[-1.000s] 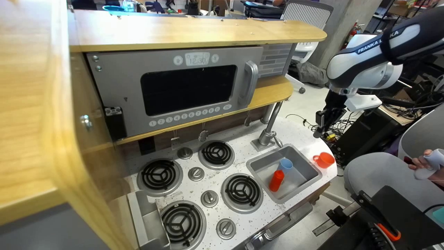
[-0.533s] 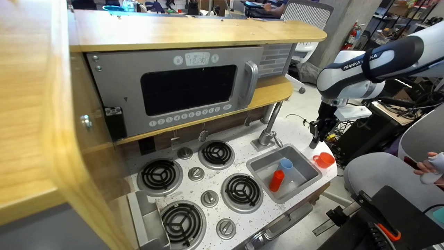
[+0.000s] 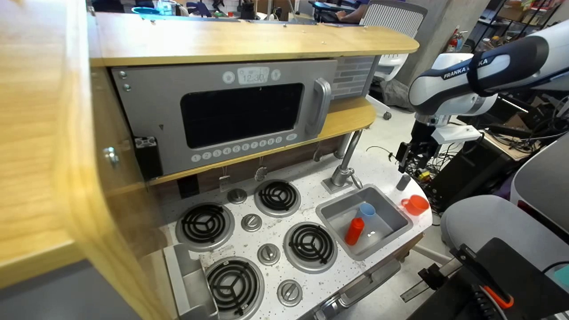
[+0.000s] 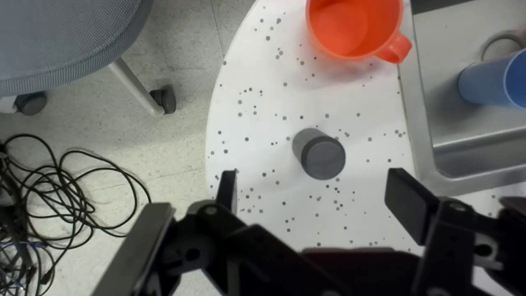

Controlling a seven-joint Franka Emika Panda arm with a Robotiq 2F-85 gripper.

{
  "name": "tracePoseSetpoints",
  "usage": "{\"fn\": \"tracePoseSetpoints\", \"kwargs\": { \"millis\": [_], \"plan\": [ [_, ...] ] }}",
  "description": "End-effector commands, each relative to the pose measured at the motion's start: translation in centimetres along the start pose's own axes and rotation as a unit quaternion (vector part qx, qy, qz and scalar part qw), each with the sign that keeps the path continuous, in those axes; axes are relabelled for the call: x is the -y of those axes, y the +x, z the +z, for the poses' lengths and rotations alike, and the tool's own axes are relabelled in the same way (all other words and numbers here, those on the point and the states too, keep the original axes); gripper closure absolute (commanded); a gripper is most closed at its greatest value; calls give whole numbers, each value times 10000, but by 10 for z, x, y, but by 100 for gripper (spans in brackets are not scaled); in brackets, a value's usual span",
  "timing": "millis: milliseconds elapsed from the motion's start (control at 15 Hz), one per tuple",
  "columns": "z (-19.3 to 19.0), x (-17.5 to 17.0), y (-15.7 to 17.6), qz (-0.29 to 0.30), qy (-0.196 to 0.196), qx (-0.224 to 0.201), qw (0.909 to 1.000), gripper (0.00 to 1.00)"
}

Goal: Remove the grey thing from the red cup and put it on the sink counter

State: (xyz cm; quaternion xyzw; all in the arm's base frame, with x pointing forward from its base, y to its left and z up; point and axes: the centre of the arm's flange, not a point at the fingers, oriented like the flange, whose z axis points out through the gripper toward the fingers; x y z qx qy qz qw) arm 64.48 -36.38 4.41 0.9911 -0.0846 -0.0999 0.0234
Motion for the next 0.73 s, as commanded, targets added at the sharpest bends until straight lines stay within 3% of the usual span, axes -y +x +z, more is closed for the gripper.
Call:
{"fn": "tracePoseSetpoints", "kwargs": {
  "millis": [0,333,467,533,667],
  "plan": [
    [-65,-10,-45,-194,-165,-65,9997,0],
    [-143,-42,-87,-321,-436,-96,9985,0],
    [-167,-58,-112,-398,-134,497,9979,0],
    [-141,-56,-64,-289,-318,106,9990,0],
    [-161,-63,-87,-318,-180,333,9988,0]
  ]
}}
